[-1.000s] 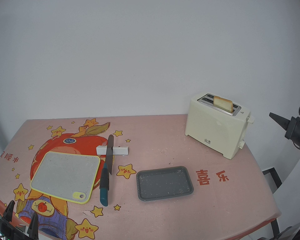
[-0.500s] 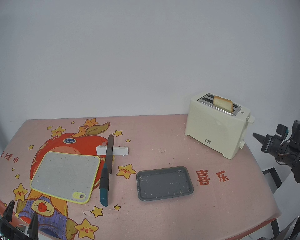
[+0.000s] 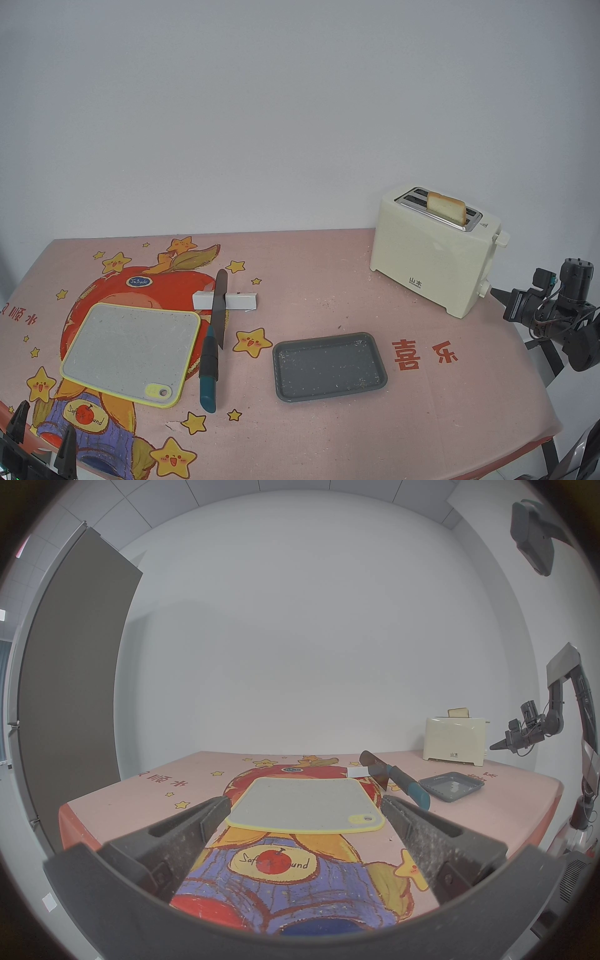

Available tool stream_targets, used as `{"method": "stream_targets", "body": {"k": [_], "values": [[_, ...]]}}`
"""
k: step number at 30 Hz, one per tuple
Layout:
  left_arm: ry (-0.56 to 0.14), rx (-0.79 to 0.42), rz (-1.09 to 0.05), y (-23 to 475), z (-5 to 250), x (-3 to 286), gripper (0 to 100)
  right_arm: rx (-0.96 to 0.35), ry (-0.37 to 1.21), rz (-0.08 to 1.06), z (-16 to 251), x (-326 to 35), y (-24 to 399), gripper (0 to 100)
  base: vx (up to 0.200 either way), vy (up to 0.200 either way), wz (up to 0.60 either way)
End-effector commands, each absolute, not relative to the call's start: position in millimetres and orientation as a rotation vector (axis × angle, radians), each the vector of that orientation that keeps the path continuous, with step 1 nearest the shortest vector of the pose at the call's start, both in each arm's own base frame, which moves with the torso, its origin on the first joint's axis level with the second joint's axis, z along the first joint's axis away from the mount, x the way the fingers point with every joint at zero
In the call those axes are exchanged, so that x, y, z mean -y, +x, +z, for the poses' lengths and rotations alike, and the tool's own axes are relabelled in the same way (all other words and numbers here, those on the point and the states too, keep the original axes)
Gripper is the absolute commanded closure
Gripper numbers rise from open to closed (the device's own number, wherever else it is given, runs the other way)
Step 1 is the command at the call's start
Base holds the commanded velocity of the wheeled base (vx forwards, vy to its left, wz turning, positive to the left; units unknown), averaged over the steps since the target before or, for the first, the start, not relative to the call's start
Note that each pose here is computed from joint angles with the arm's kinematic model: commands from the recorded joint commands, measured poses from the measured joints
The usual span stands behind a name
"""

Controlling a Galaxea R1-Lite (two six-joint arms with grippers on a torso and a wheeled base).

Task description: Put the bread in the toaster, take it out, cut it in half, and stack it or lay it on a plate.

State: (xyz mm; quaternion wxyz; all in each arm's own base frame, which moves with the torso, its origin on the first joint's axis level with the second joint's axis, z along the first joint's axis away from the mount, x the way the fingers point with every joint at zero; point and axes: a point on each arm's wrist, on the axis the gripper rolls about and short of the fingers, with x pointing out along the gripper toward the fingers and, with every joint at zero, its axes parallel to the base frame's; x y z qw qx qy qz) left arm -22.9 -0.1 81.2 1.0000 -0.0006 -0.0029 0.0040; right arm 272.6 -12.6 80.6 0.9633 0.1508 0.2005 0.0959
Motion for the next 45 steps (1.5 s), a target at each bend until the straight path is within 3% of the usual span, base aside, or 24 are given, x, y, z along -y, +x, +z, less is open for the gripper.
{"method": "stream_targets", "body": {"k": [1,7,45], "values": [[-0.002,0.002,0.009,-22.6,76.0,0.1,0,-0.456,0.292,0.180,54.7,11.3,277.6,100,0.000,0.000,0.00],[-0.002,0.002,0.009,-22.6,76.0,0.1,0,-0.411,0.283,0.188,54.2,10.8,275.5,100,0.000,0.000,0.00],[-0.002,0.002,0.009,-22.6,76.0,0.1,0,-0.427,0.293,0.200,46.9,7.3,283.5,100,0.000,0.000,0.00]]}}
